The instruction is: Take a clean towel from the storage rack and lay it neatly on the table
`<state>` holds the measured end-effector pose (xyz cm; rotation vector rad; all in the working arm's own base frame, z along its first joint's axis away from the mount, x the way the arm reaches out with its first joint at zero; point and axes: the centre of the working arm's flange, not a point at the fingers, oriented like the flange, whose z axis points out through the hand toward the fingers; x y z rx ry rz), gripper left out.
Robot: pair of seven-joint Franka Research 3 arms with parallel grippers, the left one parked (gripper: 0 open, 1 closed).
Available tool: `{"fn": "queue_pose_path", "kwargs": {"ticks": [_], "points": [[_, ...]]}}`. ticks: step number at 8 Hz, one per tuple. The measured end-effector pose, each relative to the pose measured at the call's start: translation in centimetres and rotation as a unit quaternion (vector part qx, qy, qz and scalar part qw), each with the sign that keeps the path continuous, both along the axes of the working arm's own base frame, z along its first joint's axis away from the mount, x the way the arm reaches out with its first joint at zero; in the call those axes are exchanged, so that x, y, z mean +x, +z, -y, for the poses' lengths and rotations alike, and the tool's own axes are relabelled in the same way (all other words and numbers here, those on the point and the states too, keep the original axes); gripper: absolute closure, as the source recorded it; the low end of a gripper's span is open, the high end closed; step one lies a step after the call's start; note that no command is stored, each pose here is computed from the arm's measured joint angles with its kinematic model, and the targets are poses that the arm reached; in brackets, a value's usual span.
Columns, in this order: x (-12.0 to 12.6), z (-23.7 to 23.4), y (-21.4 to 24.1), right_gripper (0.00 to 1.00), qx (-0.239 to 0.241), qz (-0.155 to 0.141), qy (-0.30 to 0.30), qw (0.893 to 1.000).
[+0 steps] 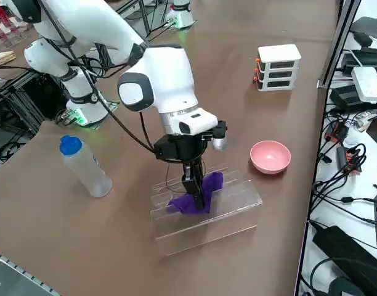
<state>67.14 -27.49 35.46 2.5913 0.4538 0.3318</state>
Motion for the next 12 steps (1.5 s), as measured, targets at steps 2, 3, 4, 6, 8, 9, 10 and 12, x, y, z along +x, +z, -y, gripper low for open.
{"fn": "queue_pose_path", "kwargs": {"ticks": [2, 3, 4, 6, 8, 9, 10, 12], "points": [[0.2, -2.0, 3.5, 0.96, 0.03, 0.003, -0.018, 0.999], [0.1, -4.5, 6.6, 0.96, 0.073, -0.002, -0.035, 0.997], [-0.5, -8.0, 10.4, 0.96, 0.121, -0.012, -0.044, 0.992], [-3.1, -15.3, 15.9, 0.96, 0.19, -0.074, -0.038, 0.978], [-5.8, -21.7, 15.5, 0.96, 0.238, -0.177, -0.024, 0.955], [-6.6, -24.4, 14.3, 0.96, 0.26, -0.208, -0.028, 0.942], [-7.2, -27.0, 12.9, 0.96, 0.29, -0.228, -0.04, 0.929], [-8.9, -33.5, 10.2, 0.96, 0.33, -0.268, -0.051, 0.904]]}}
